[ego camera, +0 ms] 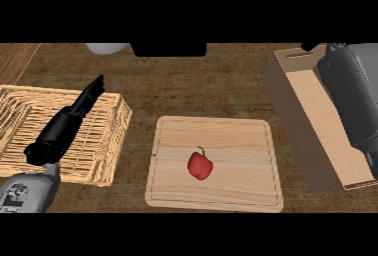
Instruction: Pick the can from the cutting board and place it in the cardboard box
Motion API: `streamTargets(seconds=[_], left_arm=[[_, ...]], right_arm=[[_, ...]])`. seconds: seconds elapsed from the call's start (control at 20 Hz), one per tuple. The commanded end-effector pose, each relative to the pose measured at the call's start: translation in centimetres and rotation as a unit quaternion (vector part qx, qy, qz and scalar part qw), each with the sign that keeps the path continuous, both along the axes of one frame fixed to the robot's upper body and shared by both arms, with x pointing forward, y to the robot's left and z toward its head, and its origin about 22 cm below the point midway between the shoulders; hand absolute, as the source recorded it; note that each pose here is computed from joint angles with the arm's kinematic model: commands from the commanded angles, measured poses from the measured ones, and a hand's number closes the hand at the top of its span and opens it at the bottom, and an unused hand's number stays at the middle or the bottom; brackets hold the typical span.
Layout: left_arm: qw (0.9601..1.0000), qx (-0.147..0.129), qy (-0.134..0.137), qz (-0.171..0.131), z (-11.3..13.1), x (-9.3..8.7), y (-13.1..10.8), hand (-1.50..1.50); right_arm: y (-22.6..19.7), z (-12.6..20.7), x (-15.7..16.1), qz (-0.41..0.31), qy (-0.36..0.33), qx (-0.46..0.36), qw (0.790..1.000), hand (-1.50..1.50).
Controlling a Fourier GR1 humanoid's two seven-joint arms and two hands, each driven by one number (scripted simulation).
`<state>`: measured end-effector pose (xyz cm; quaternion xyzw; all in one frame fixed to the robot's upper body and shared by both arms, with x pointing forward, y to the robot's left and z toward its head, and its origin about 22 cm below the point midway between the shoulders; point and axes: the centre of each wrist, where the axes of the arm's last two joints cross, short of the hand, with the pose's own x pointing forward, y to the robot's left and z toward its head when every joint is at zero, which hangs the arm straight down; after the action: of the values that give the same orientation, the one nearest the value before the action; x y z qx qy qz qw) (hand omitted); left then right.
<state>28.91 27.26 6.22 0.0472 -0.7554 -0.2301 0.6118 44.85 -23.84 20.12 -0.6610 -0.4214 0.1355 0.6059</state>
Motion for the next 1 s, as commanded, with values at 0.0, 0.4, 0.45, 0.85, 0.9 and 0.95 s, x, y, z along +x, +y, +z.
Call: streamTargets(seconds=[0.0, 0.4, 0.45, 0.85, 0.9, 0.95], left_arm=[[1.0, 0.003, 0.001, 0.007, -0.2, -0.1, -0.1, 0.0], [1.0, 0.005, -0.005, 0.005, 0.1, -1.1, 0.5, 0.0], [1.0, -0.005, 0.0, -0.001, 0.5, -0.7, -0.9, 0.0], [1.0, -0.002, 0.001, -0.003, 0.4, -0.5, 0.3, 0.0], [0.9999, -0.008, 0.004, -0.006, -0.4, -1.8, -0.7, 0.0], [1.0, 0.002, 0.001, -0.002, 0.1, -0.3, -0.2, 0.0]], right_arm=[[-3.1, -2.8, -0.5, -0.004, 0.101, 0.058, 0.993, 1.5], [-10.6, -2.8, -2.9, 0.024, 0.208, 0.123, 0.97, 1.5], [-10.2, -4.7, -3.1, 0.007, 0.228, 0.125, 0.966, 1.5], [-10.7, -3.4, -5.2, 0.126, 0.208, 0.18, 0.953, -1.5], [-11.5, -5.3, -5.9, 0.133, 0.177, 0.179, 0.959, -1.5], [-12.9, -4.6, -6.5, 0.146, 0.139, 0.173, 0.964, -1.5]])
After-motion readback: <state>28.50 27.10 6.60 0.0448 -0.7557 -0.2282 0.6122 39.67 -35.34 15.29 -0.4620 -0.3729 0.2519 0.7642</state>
